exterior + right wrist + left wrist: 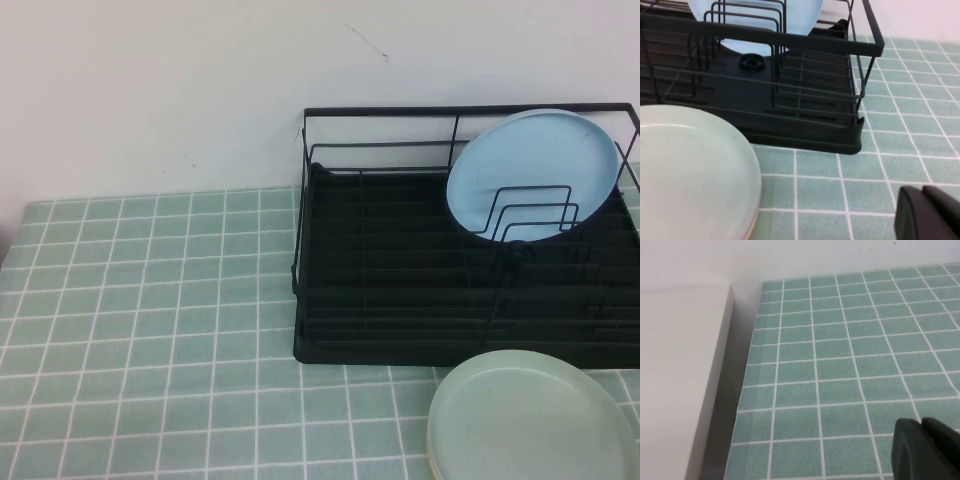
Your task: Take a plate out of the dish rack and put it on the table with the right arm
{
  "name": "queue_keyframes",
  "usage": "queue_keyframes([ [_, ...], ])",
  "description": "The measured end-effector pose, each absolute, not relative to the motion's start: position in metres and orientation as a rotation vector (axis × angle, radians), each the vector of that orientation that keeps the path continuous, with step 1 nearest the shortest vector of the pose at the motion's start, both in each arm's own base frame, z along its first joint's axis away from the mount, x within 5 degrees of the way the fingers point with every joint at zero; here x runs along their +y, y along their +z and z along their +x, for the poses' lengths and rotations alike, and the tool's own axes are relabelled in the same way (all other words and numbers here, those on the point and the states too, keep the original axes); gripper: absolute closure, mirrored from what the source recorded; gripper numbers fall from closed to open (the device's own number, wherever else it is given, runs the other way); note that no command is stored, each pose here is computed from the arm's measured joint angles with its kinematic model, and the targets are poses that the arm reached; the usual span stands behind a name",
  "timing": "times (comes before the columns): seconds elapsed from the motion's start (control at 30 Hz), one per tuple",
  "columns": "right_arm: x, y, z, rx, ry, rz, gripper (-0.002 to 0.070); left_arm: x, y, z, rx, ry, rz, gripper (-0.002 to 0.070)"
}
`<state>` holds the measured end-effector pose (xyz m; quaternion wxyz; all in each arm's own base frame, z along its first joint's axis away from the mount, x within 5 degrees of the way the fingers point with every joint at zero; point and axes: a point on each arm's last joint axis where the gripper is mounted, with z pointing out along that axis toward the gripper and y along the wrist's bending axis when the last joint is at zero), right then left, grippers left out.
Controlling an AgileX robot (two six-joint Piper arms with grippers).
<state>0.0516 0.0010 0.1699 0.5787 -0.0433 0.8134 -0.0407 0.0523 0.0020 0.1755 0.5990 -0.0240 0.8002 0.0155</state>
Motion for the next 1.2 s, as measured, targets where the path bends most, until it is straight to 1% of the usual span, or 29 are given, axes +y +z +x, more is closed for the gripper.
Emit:
queue_keyframes([
  [0.57, 0.0012, 0.1699, 0.0516, 1.902, -0.09, -0.098, 0.0678, 0.002, 0.1755, 0.0523, 1.856, 0.036, -0.056, 0.0678],
  [0.9, 0.0027, 0.1702, 0.0517, 1.9, -0.047, -0.072, 0.0678, 0.002, 0.1755, 0.0523, 1.856, 0.036, -0.056, 0.0678],
  [1.03, 0.005, 0.1707, 0.0518, 1.895, 0.016, -0.034, 0.0678, 0.002, 0.1755, 0.0523, 1.856, 0.036, -0.056, 0.0678],
  [1.2, 0.0104, 0.172, 0.0524, 1.871, 0.178, 0.07, 0.0678, 0.002, 0.1755, 0.0523, 1.856, 0.036, -0.056, 0.0678],
])
